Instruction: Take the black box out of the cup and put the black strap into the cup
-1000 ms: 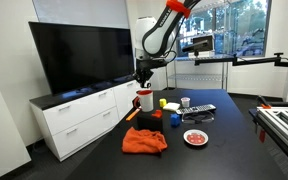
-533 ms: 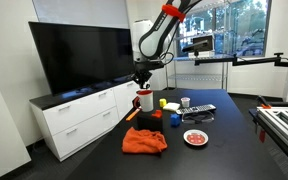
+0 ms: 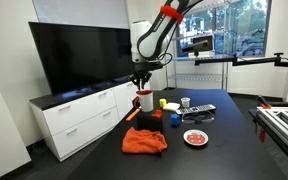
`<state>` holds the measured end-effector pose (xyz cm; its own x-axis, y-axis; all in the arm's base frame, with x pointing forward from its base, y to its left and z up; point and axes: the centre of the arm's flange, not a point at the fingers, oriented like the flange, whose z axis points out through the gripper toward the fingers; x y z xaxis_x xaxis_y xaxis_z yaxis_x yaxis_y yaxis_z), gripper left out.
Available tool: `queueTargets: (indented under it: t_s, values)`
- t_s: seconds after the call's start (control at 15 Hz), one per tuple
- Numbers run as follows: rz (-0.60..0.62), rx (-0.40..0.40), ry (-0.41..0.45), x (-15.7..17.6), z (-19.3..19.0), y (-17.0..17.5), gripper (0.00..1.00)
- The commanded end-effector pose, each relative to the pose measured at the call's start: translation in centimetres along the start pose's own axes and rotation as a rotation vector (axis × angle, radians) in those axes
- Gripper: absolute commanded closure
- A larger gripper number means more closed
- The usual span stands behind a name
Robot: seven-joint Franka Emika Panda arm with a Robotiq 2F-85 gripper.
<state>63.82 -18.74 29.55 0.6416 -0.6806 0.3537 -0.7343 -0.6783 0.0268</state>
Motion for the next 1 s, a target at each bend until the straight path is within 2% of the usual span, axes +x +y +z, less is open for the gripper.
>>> queueTargets:
  t_s: [0.0, 0.4, 0.67, 0.93]
  values:
    - [0.021, 0.009, -0.003, 1.0, -1.0, -0.6, 0.45]
    - [0.018, 0.021, -0.014, 1.0, -1.4, -0.6, 0.0]
    - [0.004, 0.052, -0.075, 0.0, -5.6, 1.0, 0.0]
    - [-0.117, 0.124, -0.111, -1.6, -10.6, 3.8, 0.0]
